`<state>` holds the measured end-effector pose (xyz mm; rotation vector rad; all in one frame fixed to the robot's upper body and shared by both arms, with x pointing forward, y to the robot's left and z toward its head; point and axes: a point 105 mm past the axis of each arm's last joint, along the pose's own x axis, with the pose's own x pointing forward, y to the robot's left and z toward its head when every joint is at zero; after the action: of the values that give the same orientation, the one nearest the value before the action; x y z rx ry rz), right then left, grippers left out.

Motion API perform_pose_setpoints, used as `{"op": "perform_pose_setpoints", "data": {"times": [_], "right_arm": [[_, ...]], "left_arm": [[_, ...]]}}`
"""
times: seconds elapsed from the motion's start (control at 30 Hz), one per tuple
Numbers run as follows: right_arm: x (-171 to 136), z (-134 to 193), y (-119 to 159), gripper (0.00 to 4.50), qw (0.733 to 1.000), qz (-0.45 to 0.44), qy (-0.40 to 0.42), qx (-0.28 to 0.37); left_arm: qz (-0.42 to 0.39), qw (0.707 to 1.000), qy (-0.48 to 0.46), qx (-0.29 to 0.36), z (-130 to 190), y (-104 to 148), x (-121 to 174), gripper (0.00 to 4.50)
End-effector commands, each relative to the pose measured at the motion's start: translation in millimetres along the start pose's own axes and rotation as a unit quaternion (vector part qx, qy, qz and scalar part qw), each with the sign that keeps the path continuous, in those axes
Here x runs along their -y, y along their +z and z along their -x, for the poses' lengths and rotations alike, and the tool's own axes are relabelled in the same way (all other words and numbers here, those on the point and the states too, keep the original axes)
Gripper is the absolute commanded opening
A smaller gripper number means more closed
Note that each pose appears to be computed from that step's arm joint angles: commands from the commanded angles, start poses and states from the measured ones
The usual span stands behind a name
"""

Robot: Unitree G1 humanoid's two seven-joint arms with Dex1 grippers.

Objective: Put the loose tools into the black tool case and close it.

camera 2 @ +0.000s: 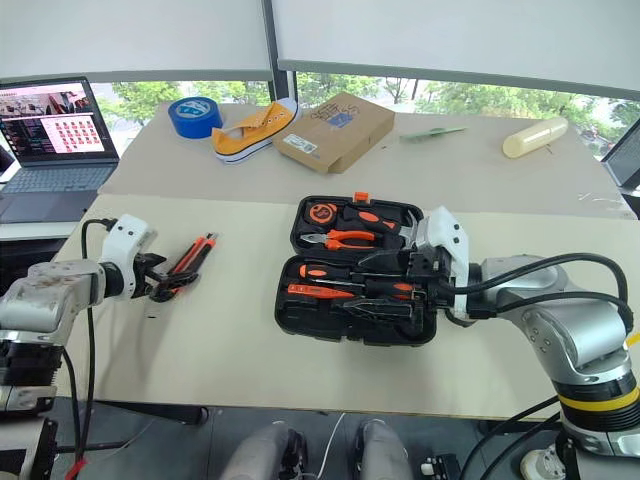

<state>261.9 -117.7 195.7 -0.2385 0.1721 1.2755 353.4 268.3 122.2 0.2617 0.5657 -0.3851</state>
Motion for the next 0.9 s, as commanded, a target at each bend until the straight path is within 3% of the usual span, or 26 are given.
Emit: {"op": "perform_pose_setpoints", "data": {"times": [0.03, 0.1, 0.2, 0.27, 0.33, 0.4, 0.53, 0.6, 0.73, 0.9], "right_arm": [[-1, 4, 9, 4.5, 1.0, 0.027, -0.011, 0.01], [-1, 6, 9, 4.5, 0.999, 0.028, -0.016, 0.008], [0, 11, 8, 4.5, 0.999, 0.027, -0.025, 0.006], [1, 16, 7, 4.5, 0.999, 0.026, -0.032, 0.002], [1, 22, 4, 4.5, 0.999, 0.02, -0.041, -0.005], [2, 28, -1, 4.5, 0.998, 0.019, -0.052, -0.013], [8, 43, -14, 4.5, 0.995, 0.009, -0.098, -0.032], [7, 49, -19, 4.5, 0.993, -0.002, -0.11, -0.039], [1, 55, -26, 4.5, 0.991, -0.011, -0.122, -0.047], [-5, 59, -29, 4.5, 0.989, -0.008, -0.14, -0.049]], "left_arm": [[0.004, 1.0, -0.009, -0.003, 0, -3, 1, 3.43], [0.003, 1.0, -0.022, 0.016, 5, 6, 3, 2.6], [-0.049, 0.99, -0.094, 0.094, 20, 43, 24, 1.73], [-0.11, 0.963, -0.19, 0.154, 39, 73, 58, 1.73], [-0.169, 0.935, -0.26, 0.174, 49, 92, 87, 1.73], [-0.218, 0.913, -0.306, 0.158, 49, 98, 109, 1.72], [-0.347, 0.835, -0.411, 0.119, 38, 96, 165, 1.72], [-0.381, 0.81, -0.436, 0.098, 28, 92, 185, 1.72], [-0.428, 0.782, -0.448, 0.066, 7, 81, 201, 1.72], [-0.416, 0.793, -0.442, 0.052, -15, 80, 213, 1.72]]}}
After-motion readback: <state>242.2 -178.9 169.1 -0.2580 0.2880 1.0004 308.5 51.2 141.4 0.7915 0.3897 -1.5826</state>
